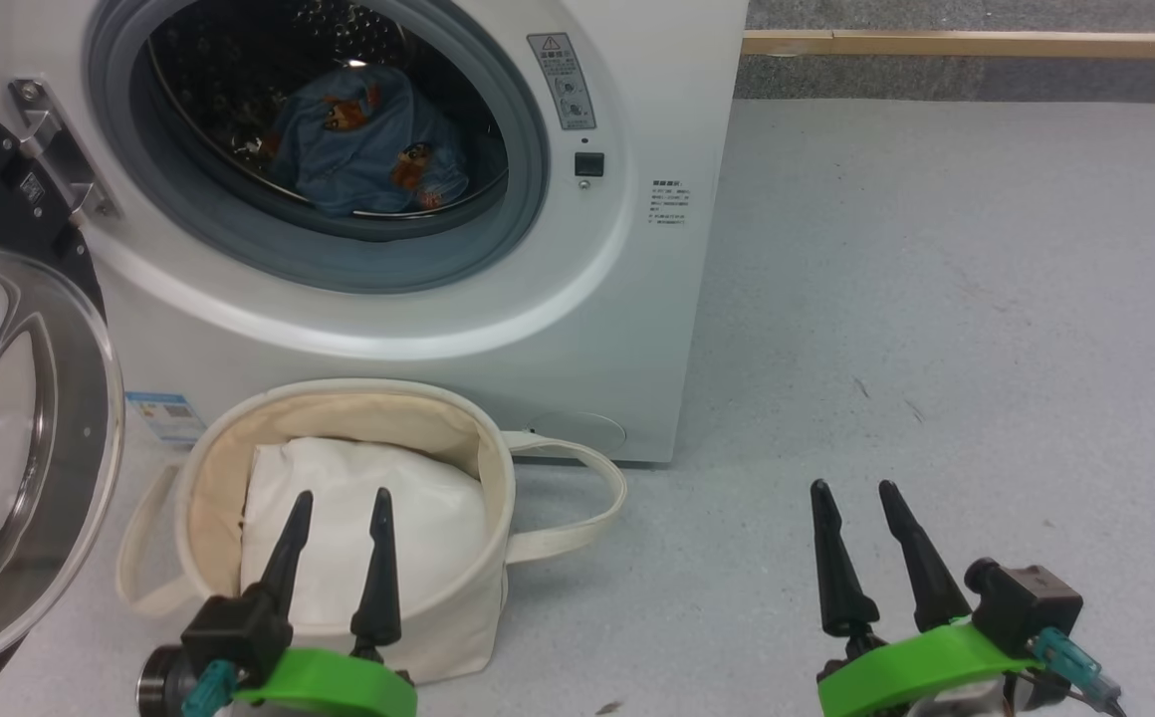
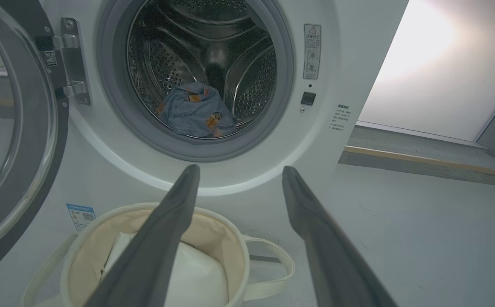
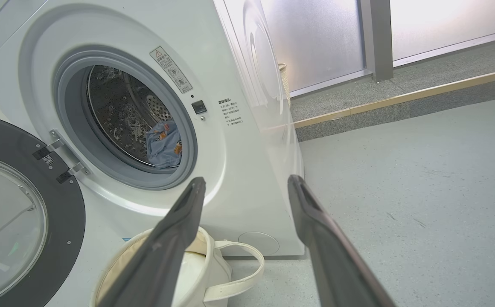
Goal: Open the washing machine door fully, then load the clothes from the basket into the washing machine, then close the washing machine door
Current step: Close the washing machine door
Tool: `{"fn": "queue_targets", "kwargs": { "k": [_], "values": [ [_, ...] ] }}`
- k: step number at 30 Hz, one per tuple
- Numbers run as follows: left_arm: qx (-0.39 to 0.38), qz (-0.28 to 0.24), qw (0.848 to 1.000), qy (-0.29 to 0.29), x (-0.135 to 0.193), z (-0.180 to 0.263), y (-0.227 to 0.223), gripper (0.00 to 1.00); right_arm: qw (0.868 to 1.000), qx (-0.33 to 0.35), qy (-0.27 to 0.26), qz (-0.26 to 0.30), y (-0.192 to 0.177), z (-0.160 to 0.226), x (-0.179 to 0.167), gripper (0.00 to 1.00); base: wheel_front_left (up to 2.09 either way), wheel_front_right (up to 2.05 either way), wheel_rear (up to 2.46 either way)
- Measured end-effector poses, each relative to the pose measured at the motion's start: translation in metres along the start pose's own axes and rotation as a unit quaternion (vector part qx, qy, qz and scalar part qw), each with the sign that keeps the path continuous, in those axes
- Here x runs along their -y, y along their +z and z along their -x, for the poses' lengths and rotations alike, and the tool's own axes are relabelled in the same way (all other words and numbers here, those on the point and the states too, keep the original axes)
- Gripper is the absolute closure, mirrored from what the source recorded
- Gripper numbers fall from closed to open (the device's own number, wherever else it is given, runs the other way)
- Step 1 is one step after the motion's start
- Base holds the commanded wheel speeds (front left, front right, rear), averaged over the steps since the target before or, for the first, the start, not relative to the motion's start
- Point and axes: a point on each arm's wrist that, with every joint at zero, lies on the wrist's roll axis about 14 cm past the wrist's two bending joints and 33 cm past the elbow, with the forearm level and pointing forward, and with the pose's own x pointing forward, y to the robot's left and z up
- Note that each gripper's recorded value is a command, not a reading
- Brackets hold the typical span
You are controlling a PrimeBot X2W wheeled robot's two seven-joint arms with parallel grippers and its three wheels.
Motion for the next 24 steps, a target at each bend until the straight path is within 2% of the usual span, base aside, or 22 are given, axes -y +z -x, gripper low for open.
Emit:
{"fn": "queue_targets", "kwargs": {
  "k": [6,12,24],
  "values": [
    [0.0,0.016,1.0,0.014,-0.006,0.0,0.001,0.0,1.0,0.0,0.0,0.0,0.0,0.0,0.0,0.0,-0.16,0.12,0.04],
    [0.002,0.019,1.0,0.023,-0.011,-0.001,0.003,0.0,1.0,0.0,-0.001,0.0,0.0,0.001,0.0,0.0,-0.93,0.64,0.29],
    [0.006,0.009,0.999,0.035,-0.018,0.0,0.005,0.0,1.0,-0.002,0.004,-0.005,-0.001,-0.001,-0.003,0.0,-1.99,1.67,0.32]
  ]
}}
